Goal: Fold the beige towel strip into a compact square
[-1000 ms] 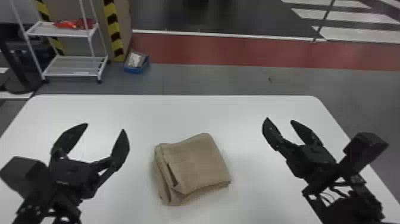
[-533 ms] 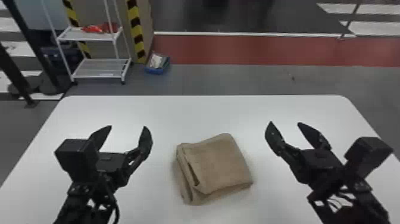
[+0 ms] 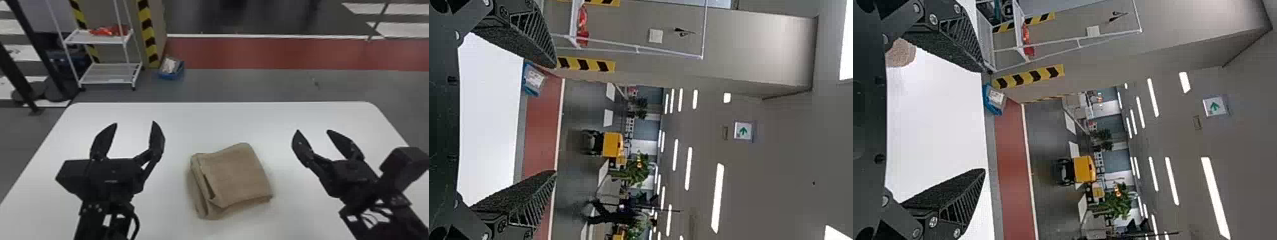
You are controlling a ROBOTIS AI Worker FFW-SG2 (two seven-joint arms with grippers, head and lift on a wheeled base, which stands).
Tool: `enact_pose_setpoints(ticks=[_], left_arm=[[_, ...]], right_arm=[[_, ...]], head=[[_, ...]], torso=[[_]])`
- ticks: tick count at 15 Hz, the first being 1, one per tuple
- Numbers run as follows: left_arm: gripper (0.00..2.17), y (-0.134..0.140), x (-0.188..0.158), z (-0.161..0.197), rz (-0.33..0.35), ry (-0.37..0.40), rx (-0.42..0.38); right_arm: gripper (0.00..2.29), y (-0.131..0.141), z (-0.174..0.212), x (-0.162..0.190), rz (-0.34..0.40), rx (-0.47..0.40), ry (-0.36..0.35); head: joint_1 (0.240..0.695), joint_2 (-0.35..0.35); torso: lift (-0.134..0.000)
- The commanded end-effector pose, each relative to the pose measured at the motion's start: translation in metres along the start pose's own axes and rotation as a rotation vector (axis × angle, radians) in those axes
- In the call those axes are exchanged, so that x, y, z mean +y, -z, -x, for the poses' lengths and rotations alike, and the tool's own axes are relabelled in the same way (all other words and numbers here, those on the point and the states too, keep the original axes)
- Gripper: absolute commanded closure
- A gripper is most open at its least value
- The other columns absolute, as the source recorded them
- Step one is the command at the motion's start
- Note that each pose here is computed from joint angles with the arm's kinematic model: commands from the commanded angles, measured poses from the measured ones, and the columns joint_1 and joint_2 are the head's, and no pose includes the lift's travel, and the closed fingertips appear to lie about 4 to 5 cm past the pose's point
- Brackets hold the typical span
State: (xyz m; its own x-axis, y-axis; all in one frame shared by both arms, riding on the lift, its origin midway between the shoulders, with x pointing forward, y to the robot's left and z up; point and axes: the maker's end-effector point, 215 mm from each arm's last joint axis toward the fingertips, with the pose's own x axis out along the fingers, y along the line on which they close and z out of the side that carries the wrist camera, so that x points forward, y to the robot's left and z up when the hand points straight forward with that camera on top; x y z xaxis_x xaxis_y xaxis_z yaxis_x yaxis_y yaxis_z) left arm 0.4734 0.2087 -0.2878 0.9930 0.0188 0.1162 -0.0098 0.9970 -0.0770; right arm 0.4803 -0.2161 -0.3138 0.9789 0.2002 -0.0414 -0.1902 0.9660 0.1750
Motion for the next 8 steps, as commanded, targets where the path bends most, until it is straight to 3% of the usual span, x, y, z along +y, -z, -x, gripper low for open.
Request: enact_pose_setpoints(ticks=[1,3,8], left_arm=[[0.15,-0.003,-0.001,-0.001,0.002,0.002,-0.006],[0.15,-0.002,-0.002,0.0,-0.01,0.012,-0.005],[0.15,0.016,-0.006,0.0,-0.134,-0.003,0.046]], right_arm=[[0.19,0.008,0.0,-0.004,-0.008,0.034,0.007],[0.18,0.01,0.001,-0.004,0.0,0.049,0.005],[0.18,0.001,0.003,-0.004,0.042,0.03,0.0]], head=[[0.695,-0.008],[0.695,-0.011],[0.695,-0.017]], torso=[[-0.124],[-0.124],[-0.124]])
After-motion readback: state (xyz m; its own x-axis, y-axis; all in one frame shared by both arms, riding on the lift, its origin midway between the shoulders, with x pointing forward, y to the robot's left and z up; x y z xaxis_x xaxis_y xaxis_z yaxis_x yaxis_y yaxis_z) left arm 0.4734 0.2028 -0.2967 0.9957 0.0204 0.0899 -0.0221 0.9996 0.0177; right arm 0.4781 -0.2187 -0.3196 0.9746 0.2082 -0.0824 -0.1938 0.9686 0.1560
